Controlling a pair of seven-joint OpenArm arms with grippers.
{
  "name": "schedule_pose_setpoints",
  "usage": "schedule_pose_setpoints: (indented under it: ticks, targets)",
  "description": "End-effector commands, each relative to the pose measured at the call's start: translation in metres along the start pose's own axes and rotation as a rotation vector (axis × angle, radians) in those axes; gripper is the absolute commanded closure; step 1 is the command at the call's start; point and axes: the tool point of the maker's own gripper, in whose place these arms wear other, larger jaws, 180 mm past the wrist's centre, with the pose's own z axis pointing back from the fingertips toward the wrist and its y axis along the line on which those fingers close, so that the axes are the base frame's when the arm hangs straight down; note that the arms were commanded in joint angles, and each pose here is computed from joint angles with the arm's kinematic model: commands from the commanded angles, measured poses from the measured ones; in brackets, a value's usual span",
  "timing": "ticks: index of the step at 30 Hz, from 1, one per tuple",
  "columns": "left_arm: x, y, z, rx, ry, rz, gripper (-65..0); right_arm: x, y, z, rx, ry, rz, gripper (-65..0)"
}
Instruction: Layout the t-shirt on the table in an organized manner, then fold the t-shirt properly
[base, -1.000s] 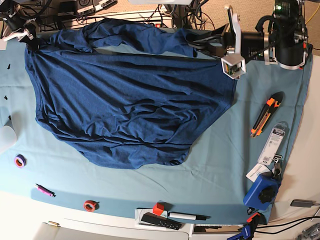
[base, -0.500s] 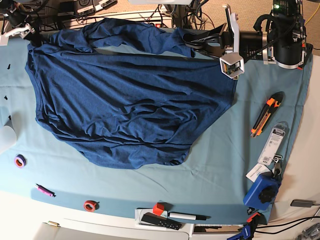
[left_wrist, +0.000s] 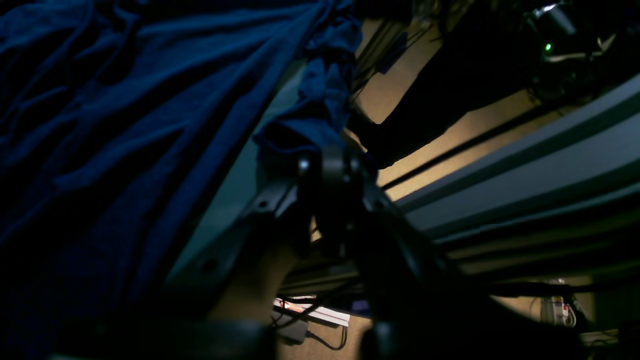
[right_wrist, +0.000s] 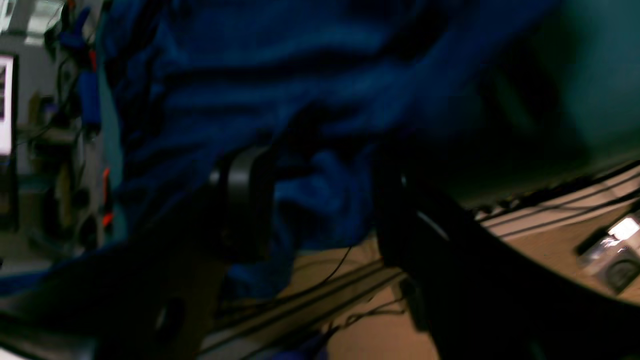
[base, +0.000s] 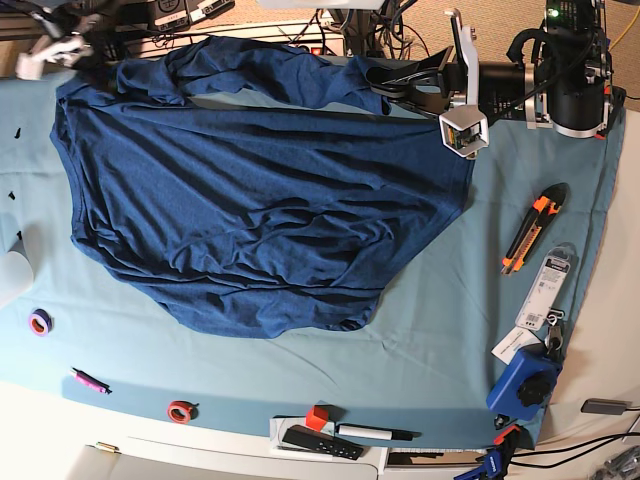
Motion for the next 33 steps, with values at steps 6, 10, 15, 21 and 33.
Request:
schedule_pose_setpoints:
  ticks: [6, 10, 15, 21, 33]
  targets:
    - [0.008, -0.005, 0.002, -0.017, -0.027, -0.015, 0.0, -0.022, -0.001, -0.017, -0.036, 0.144, 0.065, -31.4]
    - [0.008, -0.005, 0.002, -0.017, -0.028, -0.015, 0.0, -0.035, -0.01, -0.019, -0.086, 0.217, 0.088, -31.4]
    - [0.008, -0.005, 0.002, -0.017, -0.028, -0.015, 0.0, -0.038, -0.014, -0.018, -0.107, 0.236, 0.096, -11.1]
    - [0.008, -0.005, 0.002, -0.017, -0.028, -0.015, 0.0, -0.033, -0.011, -0.018, -0.093, 0.222, 0.1, 0.0]
    - [0.008, -0.005, 0.002, -0.017, -0.028, -0.015, 0.0, 0.001, 0.029, -0.019, -0.002, 0.126, 0.213, 0.0]
